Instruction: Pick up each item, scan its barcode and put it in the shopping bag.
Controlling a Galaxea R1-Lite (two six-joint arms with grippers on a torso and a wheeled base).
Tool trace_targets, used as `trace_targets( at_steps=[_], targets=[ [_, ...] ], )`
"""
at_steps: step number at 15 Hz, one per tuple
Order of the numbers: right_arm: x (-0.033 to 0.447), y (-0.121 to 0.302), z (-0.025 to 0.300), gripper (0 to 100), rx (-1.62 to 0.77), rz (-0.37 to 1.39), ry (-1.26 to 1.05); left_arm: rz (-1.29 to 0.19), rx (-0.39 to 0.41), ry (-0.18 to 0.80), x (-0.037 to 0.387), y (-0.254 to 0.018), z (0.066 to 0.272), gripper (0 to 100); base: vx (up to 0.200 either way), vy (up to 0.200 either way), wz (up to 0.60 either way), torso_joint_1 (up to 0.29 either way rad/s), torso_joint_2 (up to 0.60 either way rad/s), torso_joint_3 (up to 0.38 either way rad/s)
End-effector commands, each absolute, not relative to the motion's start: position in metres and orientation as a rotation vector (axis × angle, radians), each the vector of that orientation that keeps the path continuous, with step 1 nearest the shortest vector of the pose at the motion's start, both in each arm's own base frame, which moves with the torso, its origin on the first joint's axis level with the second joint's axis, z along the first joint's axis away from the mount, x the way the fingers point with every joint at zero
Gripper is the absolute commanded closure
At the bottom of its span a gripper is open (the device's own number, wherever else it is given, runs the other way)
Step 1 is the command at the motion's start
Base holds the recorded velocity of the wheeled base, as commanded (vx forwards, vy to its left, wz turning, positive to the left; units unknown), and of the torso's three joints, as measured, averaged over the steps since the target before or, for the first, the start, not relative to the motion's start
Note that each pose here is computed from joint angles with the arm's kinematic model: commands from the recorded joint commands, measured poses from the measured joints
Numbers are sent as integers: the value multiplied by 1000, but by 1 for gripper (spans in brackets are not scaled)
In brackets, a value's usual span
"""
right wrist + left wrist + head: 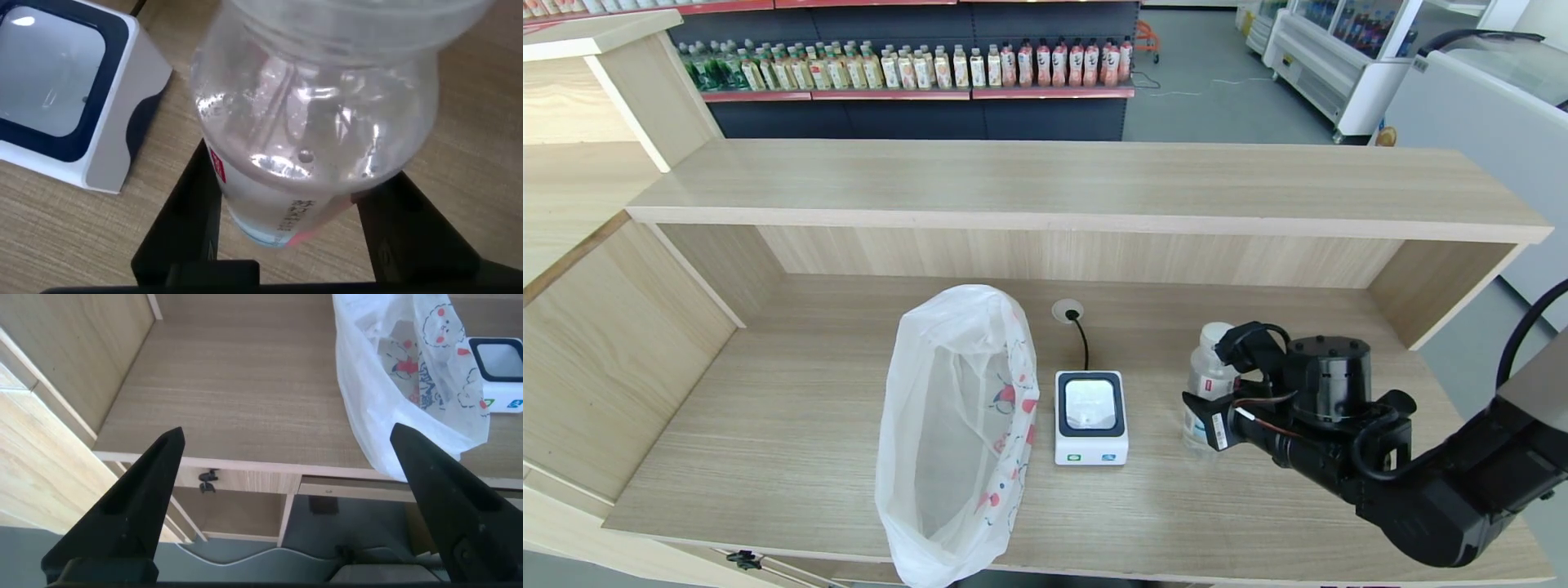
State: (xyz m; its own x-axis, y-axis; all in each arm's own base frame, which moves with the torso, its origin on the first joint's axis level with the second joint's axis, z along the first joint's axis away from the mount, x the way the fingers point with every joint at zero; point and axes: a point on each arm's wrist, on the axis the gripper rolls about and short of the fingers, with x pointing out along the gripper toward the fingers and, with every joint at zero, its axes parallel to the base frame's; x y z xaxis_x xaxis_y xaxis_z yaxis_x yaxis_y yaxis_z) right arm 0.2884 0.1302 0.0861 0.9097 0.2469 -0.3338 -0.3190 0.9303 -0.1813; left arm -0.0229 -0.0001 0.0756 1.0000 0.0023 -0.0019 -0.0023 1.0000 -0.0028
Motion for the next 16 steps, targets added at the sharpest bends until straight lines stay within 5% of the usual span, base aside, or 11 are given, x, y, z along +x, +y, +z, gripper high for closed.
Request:
trace_targets(
  at_steps=[1, 6, 11, 16],
  targets=[
    [287, 130, 92, 100, -229, 295, 293, 3, -3, 2, -23, 0, 76, 0, 0, 0, 0, 0, 0, 0],
    [273, 121, 110, 100, -142, 289, 264, 3, -3, 2, -23, 0, 76, 0, 0, 0, 0, 0, 0, 0],
    [243, 103, 139, 100, 15, 507, 220, 3, -3, 2, -23, 0, 76, 0, 0, 0, 0, 0, 0, 0],
    [193, 128, 171, 100, 249, 825, 270, 3, -3, 2, -23, 0, 76, 0, 0, 0, 0, 0, 0, 0]
  ],
)
